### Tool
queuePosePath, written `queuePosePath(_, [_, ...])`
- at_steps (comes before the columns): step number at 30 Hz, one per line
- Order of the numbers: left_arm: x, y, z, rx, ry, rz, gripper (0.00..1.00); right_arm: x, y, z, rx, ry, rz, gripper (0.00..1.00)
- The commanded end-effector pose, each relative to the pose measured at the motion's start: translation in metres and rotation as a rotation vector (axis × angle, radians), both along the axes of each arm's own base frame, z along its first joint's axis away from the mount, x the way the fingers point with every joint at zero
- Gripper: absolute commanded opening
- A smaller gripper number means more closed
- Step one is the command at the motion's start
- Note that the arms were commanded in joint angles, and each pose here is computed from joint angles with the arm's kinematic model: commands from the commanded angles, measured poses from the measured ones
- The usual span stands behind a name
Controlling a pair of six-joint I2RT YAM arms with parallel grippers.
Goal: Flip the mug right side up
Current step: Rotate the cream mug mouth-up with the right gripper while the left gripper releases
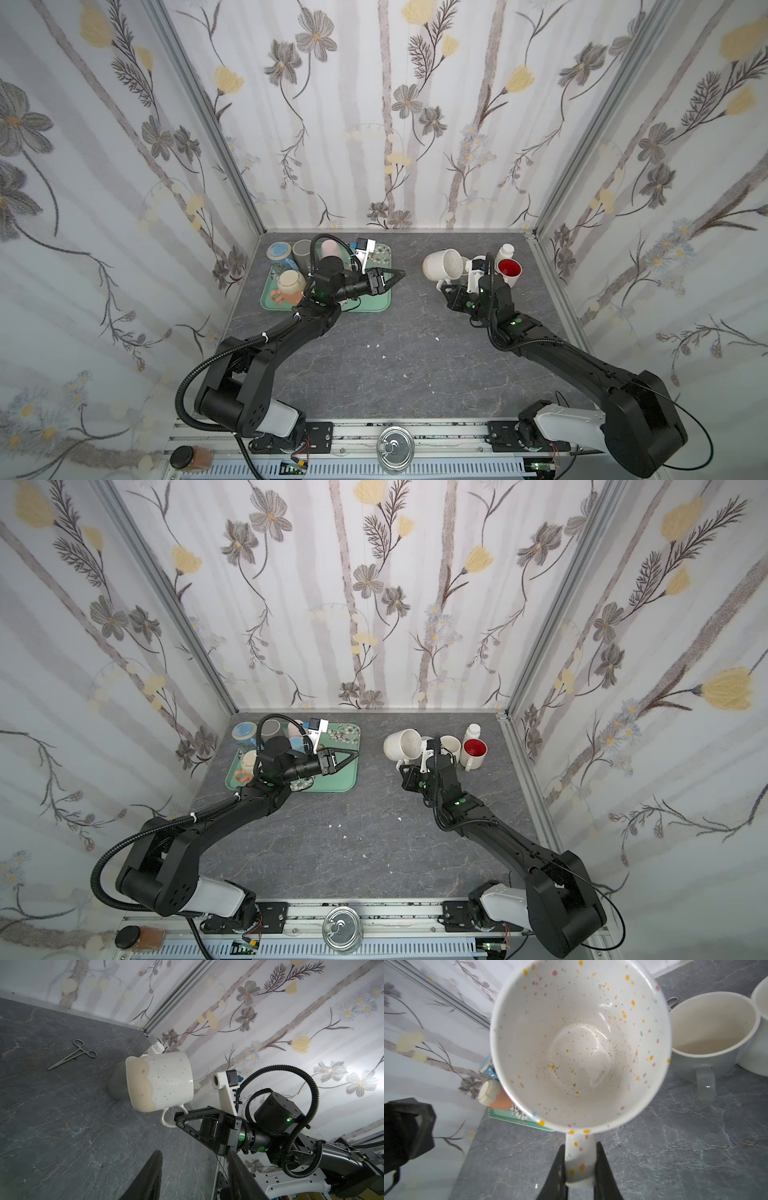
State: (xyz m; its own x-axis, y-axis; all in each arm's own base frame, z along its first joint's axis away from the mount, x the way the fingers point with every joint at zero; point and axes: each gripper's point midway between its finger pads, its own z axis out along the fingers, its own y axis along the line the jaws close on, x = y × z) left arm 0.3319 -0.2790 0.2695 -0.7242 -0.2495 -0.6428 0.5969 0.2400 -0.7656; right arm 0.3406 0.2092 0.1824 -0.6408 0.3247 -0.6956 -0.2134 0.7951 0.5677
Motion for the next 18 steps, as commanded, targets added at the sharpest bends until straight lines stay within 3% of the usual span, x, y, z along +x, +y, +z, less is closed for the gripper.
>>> queuePosePath(1, [0.001, 0.004, -0.003, 0.006, -0.01, 0.009, 0.5, 0.017, -0.001, 0.008, -0.054, -0.08, -0.038, 0.0])
queuePosePath(18, [0.009, 0.029, -0.02, 0.016, 0.026, 0.042, 0.49, 0.05, 0.008, -0.042, -0.324, 0.025, -0.155, 0.0])
